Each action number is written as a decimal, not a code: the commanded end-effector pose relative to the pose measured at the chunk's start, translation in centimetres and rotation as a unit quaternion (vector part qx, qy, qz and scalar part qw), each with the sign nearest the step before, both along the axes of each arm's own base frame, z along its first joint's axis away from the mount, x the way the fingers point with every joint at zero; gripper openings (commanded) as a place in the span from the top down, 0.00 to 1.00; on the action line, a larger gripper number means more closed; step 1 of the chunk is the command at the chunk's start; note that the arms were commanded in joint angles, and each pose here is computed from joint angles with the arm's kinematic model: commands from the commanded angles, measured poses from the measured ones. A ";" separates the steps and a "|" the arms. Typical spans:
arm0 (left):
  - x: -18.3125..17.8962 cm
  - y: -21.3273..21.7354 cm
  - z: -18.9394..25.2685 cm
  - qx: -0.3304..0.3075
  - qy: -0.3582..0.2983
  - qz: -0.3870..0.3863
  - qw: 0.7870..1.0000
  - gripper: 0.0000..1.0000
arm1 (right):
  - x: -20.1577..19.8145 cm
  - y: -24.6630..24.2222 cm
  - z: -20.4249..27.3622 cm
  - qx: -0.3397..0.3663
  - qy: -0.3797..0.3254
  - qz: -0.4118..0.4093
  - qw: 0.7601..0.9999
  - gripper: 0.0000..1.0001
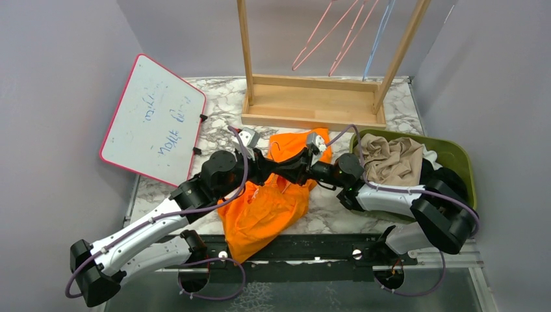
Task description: Remove the shorts from the hanger
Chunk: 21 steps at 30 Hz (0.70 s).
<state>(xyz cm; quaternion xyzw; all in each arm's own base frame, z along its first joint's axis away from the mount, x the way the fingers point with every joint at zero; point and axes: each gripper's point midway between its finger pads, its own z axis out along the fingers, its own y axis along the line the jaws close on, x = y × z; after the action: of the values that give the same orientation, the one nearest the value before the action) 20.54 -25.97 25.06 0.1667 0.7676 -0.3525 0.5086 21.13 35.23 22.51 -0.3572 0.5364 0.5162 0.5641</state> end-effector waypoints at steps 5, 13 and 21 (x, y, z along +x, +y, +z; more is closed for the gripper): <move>-0.1 -0.3 3.1 -0.076 -0.022 0.006 0.997 0.64 | 2.0 -0.7 -1.1 0.001 0.025 -0.057 0.998 0.99; -0.8 5.3 0.6 -0.012 0.010 0.094 0.995 0.09 | 5.5 -1.5 -1.4 -0.029 0.001 -0.144 0.989 0.99; -3.5 7.0 -7.0 0.020 0.137 0.117 0.983 0.04 | 5.7 -1.3 -2.0 -0.053 -0.008 -0.139 0.989 0.99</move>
<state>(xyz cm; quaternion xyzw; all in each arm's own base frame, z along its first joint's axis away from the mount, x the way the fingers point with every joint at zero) 18.42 -19.79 24.50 0.0656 0.7901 -0.3304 0.5121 25.72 33.88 19.96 -0.3095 0.6046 0.4210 0.6012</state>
